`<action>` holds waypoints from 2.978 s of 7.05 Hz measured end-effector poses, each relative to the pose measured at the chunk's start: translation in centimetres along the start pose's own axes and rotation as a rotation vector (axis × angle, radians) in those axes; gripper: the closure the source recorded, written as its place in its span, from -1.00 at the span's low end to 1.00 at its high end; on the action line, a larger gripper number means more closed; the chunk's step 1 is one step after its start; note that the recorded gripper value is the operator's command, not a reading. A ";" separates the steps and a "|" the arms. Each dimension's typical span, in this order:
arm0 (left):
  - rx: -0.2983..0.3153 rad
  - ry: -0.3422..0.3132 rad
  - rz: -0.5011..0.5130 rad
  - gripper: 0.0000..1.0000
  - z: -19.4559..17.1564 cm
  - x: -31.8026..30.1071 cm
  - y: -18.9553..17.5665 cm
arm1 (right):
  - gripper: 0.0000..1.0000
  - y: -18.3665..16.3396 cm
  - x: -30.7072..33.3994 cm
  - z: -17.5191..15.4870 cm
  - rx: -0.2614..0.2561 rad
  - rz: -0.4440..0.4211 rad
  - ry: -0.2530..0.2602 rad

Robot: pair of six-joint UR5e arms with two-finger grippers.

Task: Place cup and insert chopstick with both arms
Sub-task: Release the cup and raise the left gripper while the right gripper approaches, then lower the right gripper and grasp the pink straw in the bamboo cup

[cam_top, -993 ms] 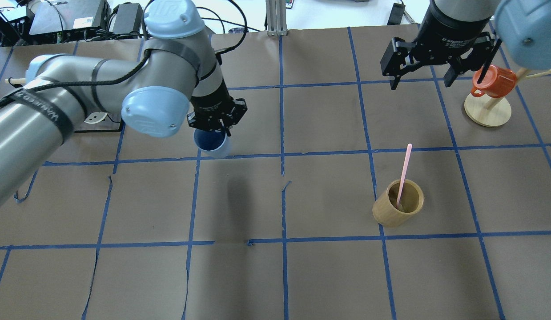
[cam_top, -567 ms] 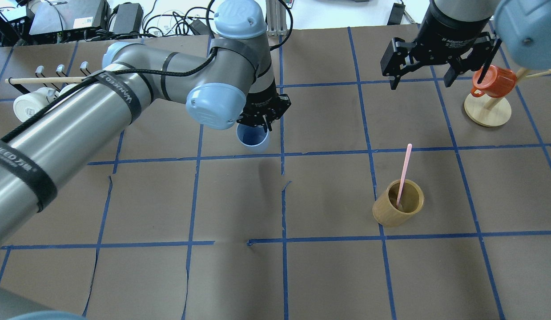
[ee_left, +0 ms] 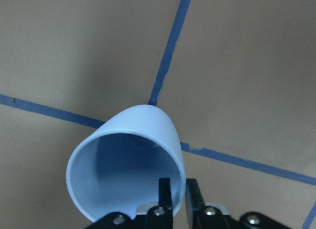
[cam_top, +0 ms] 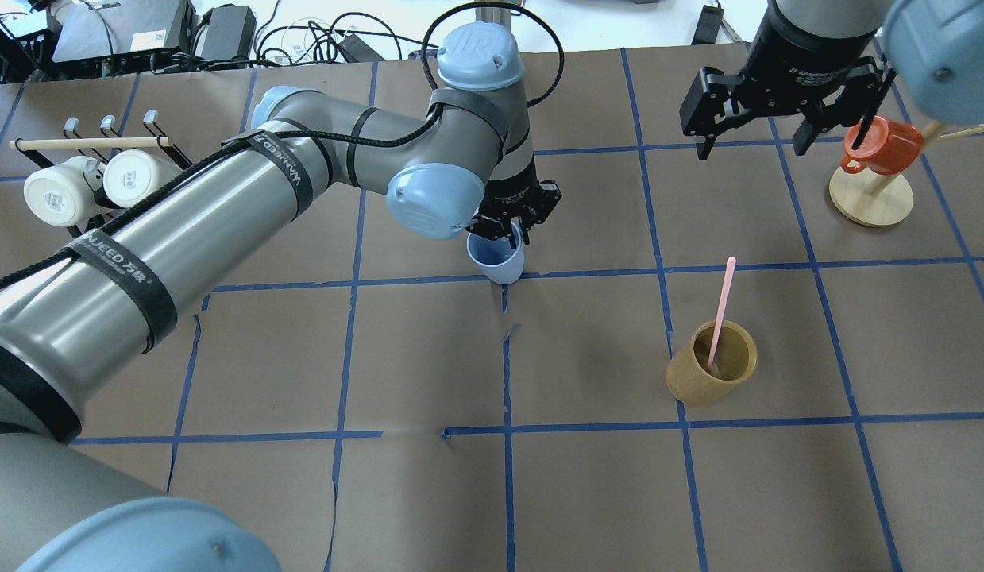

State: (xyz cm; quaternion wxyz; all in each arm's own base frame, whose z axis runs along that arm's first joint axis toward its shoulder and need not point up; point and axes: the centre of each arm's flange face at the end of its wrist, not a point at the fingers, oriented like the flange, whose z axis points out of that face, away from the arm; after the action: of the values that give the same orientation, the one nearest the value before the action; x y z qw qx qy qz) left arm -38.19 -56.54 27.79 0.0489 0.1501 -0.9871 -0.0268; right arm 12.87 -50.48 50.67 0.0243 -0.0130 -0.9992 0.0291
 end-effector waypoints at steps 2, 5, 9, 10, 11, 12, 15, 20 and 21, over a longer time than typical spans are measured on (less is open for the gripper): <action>0.040 0.026 -0.006 -1.00 -4.1 -1.6 -2.2 | -1.00 0.0 0.0 0.0 -0.001 0.000 0.001; 0.041 0.017 0.038 -1.00 -14.3 -8.8 -4.5 | -1.00 0.0 0.1 0.5 -0.007 0.008 0.002; 0.009 -0.093 0.207 -0.98 -24.9 -20.9 1.9 | -0.94 0.6 3.1 8.4 -0.065 0.083 -0.009; 0.004 -0.110 0.248 -1.00 -24.9 -22.9 3.4 | -0.95 1.0 3.1 10.2 -0.069 0.078 -0.010; 0.018 -0.113 0.289 -1.00 -25.1 -24.6 4.2 | -0.93 1.5 2.9 11.9 -0.084 0.071 -0.009; 0.032 -0.114 0.328 -1.00 -25.4 -25.7 4.4 | -0.81 1.9 2.8 13.0 -0.102 0.066 -0.010; 0.053 -0.112 0.349 -1.00 -25.8 -26.5 4.0 | -0.53 2.9 1.9 14.4 -0.142 0.017 -0.012; 0.061 -0.113 0.348 -1.00 -26.1 -26.6 3.9 | 0.35 4.0 1.6 15.3 -0.197 -0.027 -0.013; 0.061 -0.113 0.348 -1.00 -26.1 -26.6 3.9 | 0.48 4.2 1.7 15.3 -0.207 -0.029 -0.011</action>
State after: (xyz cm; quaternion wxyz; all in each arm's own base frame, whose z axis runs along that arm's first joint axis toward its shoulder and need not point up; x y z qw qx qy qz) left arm -11.36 -45.84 51.68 -0.0073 -0.0234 -0.9997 0.0037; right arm 10.55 -47.16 35.29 0.0177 -0.0007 -0.9971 -0.0746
